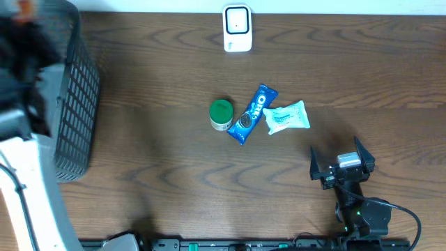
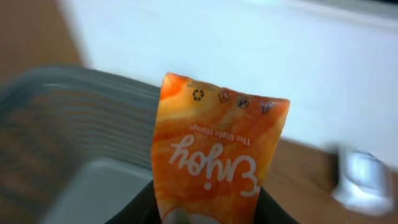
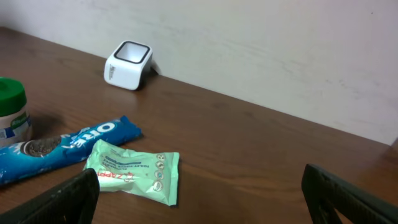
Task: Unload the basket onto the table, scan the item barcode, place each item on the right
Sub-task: 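Grasp the orange snack box in the basket with the left gripper, then carry the orange box beside the jar and release it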
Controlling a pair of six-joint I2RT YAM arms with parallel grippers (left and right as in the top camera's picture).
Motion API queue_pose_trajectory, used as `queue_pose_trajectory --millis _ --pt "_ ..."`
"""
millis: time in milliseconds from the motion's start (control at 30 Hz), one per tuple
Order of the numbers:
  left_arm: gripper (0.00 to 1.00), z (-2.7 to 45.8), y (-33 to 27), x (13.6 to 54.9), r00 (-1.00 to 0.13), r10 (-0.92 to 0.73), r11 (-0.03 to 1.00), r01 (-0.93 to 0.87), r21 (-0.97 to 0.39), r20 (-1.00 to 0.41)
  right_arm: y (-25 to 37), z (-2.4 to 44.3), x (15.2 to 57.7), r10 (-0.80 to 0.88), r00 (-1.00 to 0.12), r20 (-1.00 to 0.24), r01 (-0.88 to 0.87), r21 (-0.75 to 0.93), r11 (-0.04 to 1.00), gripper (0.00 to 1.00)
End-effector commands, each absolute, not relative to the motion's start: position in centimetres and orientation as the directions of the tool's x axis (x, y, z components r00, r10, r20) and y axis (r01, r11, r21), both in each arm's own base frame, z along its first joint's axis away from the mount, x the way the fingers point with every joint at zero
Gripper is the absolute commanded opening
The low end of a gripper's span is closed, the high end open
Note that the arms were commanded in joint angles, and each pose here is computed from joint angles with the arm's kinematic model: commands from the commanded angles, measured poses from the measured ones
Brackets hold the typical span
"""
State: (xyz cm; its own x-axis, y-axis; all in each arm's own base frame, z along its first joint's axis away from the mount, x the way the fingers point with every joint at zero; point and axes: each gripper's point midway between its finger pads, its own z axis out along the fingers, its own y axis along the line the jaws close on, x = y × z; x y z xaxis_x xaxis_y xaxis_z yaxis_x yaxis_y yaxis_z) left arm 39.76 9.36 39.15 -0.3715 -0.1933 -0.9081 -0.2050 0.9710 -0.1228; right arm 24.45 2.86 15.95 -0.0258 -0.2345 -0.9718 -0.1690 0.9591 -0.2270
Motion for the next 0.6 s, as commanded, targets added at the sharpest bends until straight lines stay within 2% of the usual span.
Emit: queue_pose_trajectory --millis 0,33,133,233,567 --pt "0.33 37.2 3.0 40.2 -0.472 -0.164 0.986 -0.05 -0.16 -0.866 2.8 15.9 24.4 -0.236 -0.026 -0.971 -0.165 -0.229 0.959 0.99" --pt "0.33 34.8 0.0 40.0 -0.558 -0.14 0.985 0.004 -0.171 -0.818 2.8 15.9 24.4 -0.236 -0.026 -0.971 -0.165 -0.229 0.959 0.99" --pt "0.33 30.4 -2.9 39.9 -0.668 -0.111 0.981 0.043 -0.187 -0.736 2.8 15.9 24.4 -0.236 -0.026 -0.971 -0.165 -0.229 0.959 0.99" --pt "0.33 25.3 -3.9 40.0 -0.75 -0.171 0.974 -0.029 -0.226 -0.639 2.8 15.9 24.4 -0.236 -0.026 -0.971 -0.165 -0.229 0.959 0.99" --pt "0.33 9.9 -7.4 37.9 -0.87 -0.283 0.941 -0.172 -0.29 -0.404 2.8 15.9 24.4 -0.236 -0.026 -0.971 -0.165 -0.229 0.959 0.99"
